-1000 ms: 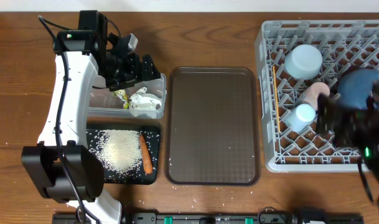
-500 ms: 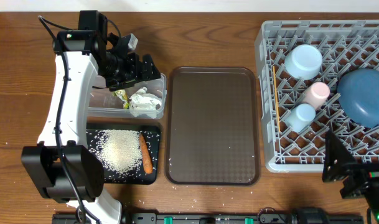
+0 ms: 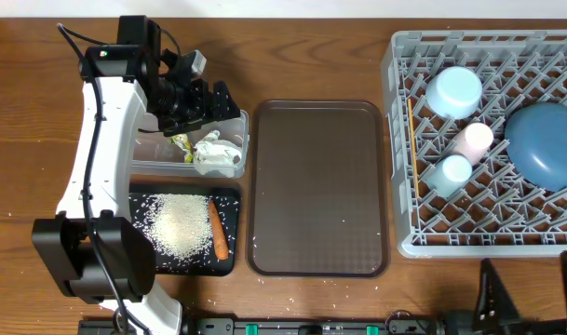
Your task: Sort waste into correct bins and load items into the dishwasher rack
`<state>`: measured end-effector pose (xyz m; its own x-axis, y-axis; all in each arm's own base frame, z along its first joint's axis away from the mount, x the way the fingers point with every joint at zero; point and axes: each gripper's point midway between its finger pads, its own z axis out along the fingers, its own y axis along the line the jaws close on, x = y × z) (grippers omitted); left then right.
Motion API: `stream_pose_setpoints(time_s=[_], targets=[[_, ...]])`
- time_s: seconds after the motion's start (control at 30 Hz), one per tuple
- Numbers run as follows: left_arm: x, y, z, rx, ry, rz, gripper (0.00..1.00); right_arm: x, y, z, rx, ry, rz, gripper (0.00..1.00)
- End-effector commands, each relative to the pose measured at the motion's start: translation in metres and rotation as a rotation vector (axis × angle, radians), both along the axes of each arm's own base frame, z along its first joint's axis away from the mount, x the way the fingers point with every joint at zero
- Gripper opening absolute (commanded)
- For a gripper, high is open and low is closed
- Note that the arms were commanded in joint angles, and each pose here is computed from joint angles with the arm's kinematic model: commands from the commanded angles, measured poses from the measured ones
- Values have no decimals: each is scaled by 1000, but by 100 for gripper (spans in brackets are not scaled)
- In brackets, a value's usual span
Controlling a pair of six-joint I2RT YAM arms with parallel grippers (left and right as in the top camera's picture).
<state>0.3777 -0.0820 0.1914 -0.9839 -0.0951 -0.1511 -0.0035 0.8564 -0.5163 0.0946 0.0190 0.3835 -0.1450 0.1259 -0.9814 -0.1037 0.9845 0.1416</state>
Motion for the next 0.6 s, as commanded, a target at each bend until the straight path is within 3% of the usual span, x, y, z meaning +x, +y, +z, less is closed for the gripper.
stream_pose_setpoints(time_s=[0.0, 0.57], targets=[[-1, 2, -4, 8, 14, 4, 95, 6, 0, -25, 10, -10, 6, 99], [-1, 2, -4, 7, 14, 5, 95, 104, 11, -69, 159, -323, 49, 99]])
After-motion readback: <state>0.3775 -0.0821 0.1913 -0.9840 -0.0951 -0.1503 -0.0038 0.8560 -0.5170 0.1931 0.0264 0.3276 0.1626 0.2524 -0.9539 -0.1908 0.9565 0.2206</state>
